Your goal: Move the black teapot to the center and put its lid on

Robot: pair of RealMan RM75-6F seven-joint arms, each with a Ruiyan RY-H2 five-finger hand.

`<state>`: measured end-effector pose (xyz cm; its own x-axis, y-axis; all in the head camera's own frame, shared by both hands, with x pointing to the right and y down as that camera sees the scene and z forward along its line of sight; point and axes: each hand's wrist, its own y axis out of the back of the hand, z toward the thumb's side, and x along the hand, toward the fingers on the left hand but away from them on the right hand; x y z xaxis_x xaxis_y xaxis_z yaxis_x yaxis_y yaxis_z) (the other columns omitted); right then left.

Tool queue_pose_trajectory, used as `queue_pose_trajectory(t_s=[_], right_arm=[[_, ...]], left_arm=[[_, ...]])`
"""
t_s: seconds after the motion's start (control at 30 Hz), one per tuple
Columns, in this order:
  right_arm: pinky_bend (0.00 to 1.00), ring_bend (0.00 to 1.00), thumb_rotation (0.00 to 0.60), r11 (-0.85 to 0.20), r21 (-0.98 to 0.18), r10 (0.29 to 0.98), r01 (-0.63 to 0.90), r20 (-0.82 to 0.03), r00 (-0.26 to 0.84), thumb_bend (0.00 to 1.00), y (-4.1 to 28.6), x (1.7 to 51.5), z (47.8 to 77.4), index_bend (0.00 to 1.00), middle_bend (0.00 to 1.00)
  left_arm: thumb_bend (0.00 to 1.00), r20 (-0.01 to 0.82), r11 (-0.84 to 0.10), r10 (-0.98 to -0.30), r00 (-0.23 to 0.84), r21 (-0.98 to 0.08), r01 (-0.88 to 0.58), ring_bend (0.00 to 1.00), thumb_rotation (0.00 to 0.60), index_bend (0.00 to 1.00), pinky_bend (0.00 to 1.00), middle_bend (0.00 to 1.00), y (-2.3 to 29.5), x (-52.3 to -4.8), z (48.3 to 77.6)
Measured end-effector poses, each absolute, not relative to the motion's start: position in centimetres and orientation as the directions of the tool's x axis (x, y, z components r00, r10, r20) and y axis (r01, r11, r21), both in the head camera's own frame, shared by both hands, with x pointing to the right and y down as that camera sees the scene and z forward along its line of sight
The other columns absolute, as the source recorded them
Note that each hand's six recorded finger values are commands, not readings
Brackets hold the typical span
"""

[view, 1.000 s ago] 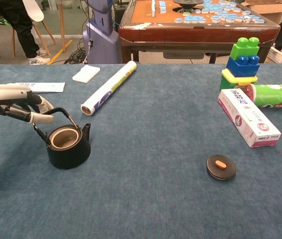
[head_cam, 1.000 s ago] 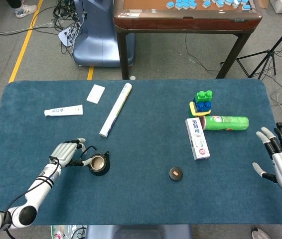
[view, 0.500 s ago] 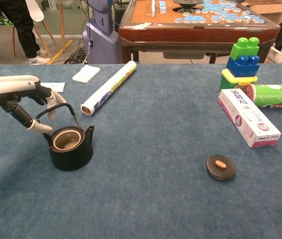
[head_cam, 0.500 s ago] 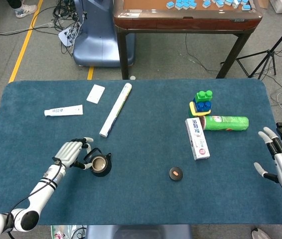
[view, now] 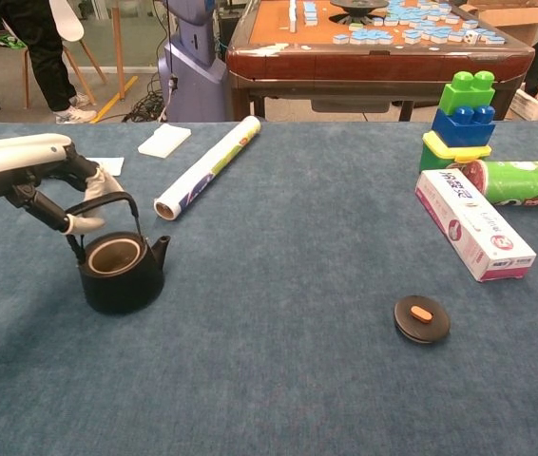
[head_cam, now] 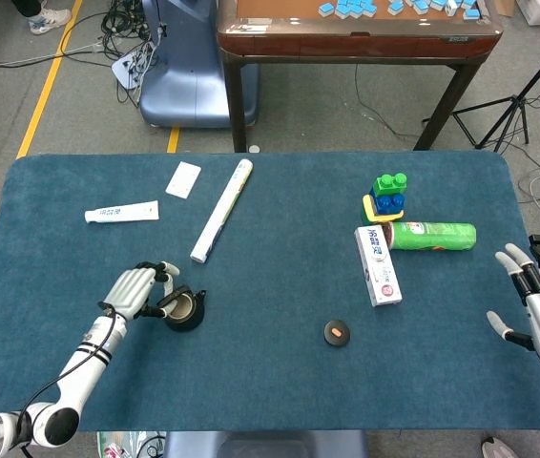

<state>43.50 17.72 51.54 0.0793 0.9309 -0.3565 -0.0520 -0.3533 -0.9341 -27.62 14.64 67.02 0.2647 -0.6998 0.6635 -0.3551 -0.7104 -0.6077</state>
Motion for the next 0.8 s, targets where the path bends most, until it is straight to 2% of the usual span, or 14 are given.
queue_pose_trajectory(t_s=[0.37, 0.8], right_arm=[[0.00, 0.00, 0.600, -0.346, -0.937, 0.934, -0.047, -0.349, 0.081, 0.26, 17.7, 43.5, 51.4, 0.12, 0.13], [0.00, 0.00, 0.600, -0.350, -0.935, 0.932, -0.051, -0.353, 0.083, 0.26, 17.9, 43.4, 51.5, 0.12, 0.13]], left_arm=[[0.36, 0.622, -0.683, -0.725, 0.297, -0.588, -0.433, 0.27, 0.600, 0.74, 0.13, 0.33, 14.3, -27.3, 65.7], [0.36, 0.557, -0.677, -0.735, 0.386, -0.582, -0.451, 0.27, 0.600, 0.73, 0.13, 0.33, 11.7, -23.7, 63.8]])
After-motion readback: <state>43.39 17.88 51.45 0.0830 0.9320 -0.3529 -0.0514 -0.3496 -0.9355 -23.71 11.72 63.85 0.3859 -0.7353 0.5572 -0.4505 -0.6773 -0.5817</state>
